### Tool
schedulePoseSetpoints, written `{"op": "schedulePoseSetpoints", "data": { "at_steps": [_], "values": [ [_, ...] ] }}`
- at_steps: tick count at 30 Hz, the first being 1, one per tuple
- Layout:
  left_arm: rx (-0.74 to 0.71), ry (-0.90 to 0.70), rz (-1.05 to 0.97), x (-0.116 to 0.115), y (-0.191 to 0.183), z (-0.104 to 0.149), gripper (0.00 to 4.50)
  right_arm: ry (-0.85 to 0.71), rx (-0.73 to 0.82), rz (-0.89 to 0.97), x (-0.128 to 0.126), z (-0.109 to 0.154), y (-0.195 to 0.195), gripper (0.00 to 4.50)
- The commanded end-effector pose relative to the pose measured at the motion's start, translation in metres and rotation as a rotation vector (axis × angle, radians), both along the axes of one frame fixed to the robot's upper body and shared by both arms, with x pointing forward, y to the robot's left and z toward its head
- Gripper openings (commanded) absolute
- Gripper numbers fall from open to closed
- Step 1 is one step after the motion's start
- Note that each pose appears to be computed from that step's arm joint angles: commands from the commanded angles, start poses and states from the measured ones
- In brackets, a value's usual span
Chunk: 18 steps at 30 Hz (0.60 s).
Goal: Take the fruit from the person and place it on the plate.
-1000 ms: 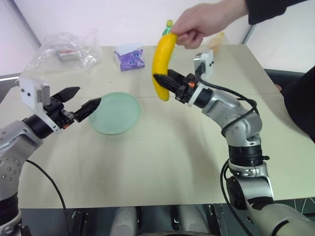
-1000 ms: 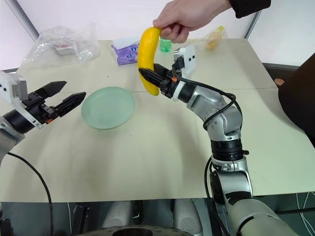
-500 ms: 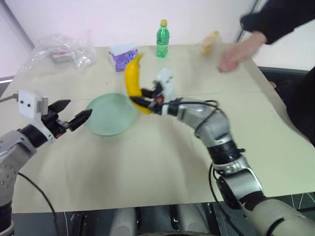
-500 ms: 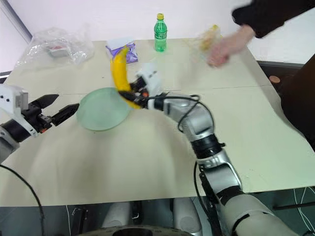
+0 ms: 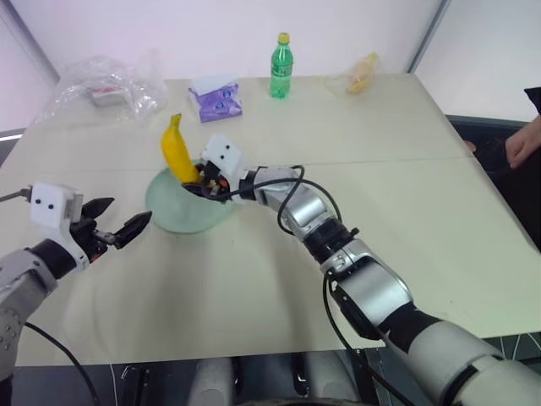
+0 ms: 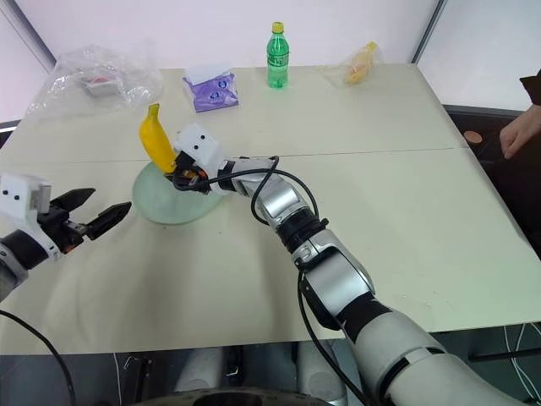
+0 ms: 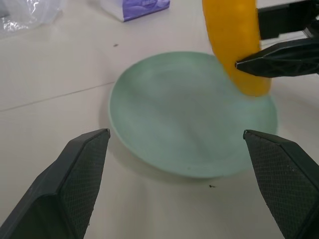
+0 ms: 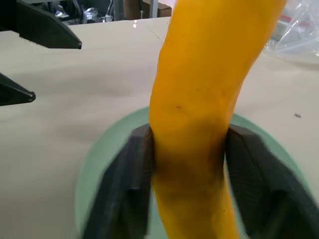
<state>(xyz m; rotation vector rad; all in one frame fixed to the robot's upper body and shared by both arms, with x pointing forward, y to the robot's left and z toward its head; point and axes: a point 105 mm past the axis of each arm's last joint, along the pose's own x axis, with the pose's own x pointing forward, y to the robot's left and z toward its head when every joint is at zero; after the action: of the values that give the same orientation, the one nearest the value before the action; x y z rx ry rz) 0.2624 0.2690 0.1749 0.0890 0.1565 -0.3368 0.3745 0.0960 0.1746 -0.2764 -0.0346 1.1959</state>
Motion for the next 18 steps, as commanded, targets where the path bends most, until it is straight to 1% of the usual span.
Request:
{"op": "schedulePoseSetpoints", "data": {
  "at_steps": [1, 2, 7, 11, 14, 16, 18],
  "values": [
    [0.008, -0.064, 0.002, -0.002, -0.002, 0.015, 4.50, -0.072, 0.046, 0.015, -0.001, 0.022, 0.007, 4.20],
    [0.006, -0.068, 0.003, -0.002, -0.002, 0.016, 4.50, -0.084, 0.046, 0.013, 0.000, 0.023, 0.007, 4.47],
    [0.008, -0.097, 0.015, 0.002, 0.000, 0.020, 4.50, -0.141, 0.047, 0.002, 0.003, 0.032, 0.002, 4.47],
    [0.009, -0.141, 0.063, 0.008, 0.007, 0.027, 4.50, -0.155, 0.131, -0.025, 0.005, 0.061, -0.019, 4.47],
    [-0.047, -0.205, 0.122, 0.012, 0.016, 0.037, 4.50, -0.146, 0.257, -0.118, 0.011, 0.094, -0.062, 4.47],
    [-0.079, -0.233, 0.145, 0.013, 0.020, 0.041, 4.50, -0.158, 0.291, -0.176, 0.012, 0.104, -0.087, 4.47],
    [-0.094, -0.246, 0.161, 0.014, 0.023, 0.042, 4.50, -0.177, 0.301, -0.249, 0.015, 0.107, -0.112, 4.47]
  ]
}}
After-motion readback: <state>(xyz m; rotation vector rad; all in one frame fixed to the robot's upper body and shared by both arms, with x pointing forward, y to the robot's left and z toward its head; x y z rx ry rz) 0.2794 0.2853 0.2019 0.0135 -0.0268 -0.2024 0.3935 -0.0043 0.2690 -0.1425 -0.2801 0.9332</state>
